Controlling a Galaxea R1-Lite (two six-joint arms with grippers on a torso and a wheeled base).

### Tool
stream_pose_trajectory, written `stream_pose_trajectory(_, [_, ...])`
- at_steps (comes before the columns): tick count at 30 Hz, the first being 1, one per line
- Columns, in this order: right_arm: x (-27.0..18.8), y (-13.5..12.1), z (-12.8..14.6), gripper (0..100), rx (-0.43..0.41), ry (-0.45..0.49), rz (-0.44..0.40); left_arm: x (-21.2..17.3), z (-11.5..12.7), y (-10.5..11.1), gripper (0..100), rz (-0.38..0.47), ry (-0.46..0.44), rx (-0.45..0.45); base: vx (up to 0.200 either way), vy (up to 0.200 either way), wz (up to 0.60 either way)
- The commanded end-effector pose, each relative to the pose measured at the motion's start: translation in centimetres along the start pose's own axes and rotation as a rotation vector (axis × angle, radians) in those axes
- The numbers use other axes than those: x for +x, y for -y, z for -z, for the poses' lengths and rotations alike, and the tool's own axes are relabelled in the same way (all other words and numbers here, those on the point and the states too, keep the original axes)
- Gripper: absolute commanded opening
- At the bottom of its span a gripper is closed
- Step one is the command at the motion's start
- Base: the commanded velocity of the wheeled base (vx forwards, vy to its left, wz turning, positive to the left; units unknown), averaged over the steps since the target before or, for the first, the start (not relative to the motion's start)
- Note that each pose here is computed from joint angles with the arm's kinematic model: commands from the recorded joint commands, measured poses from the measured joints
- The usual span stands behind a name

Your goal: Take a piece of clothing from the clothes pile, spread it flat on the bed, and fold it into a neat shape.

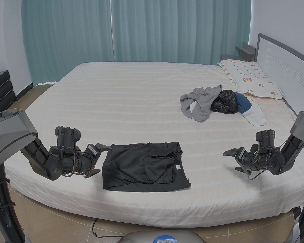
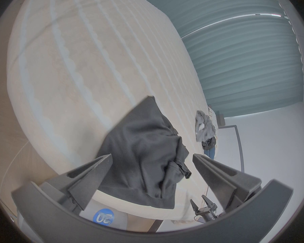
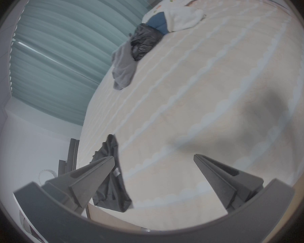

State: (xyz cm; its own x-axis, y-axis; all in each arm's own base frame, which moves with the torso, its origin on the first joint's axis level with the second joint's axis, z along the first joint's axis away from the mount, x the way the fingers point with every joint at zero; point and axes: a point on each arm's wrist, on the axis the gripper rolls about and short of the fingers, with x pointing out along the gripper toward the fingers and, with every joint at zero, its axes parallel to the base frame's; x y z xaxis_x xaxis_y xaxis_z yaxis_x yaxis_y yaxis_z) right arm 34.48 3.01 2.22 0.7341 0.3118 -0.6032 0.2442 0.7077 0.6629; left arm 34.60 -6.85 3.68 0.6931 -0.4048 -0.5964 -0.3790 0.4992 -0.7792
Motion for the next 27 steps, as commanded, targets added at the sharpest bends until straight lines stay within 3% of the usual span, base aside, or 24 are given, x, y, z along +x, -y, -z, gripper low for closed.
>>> stream_pose_trajectory(1, [-0.8,-2.4,0.6,100,-0.047,0.013,-0.042,0.4,0.1,-0.4,100,-0.013,-0.006,-0.004,0.0,0.2,0.0])
stream_pose_trajectory(8, [0.4,-6.4,4.4,100,-0.18,-0.025,-0.021,0.3,0.2,-0.5,100,-0.017,-0.009,-0.004,0.0,0.2,0.0])
stream_pose_trajectory(16, [1.3,-10.3,7.3,100,-0.374,-0.019,0.066,0.4,0.2,-0.5,100,-0.019,-0.009,-0.003,0.0,0.2,0.0])
stream_pose_trajectory(21, [1.6,-11.4,8.5,100,-0.47,0.015,0.128,0.4,0.3,-0.4,100,-0.02,-0.005,0.008,0.0,0.08,0.0])
stream_pose_trajectory(23, [2.4,-11.2,9.2,100,-0.546,0.019,0.198,0.5,0.4,-0.5,100,-0.022,-0.004,0.011,0.0,0.0,0.0])
stream_pose_trajectory(27, [3.5,-10.5,9.7,100,-0.583,0.01,0.262,0.5,0.4,-0.5,100,-0.023,-0.004,0.011,0.0,0.0,0.0])
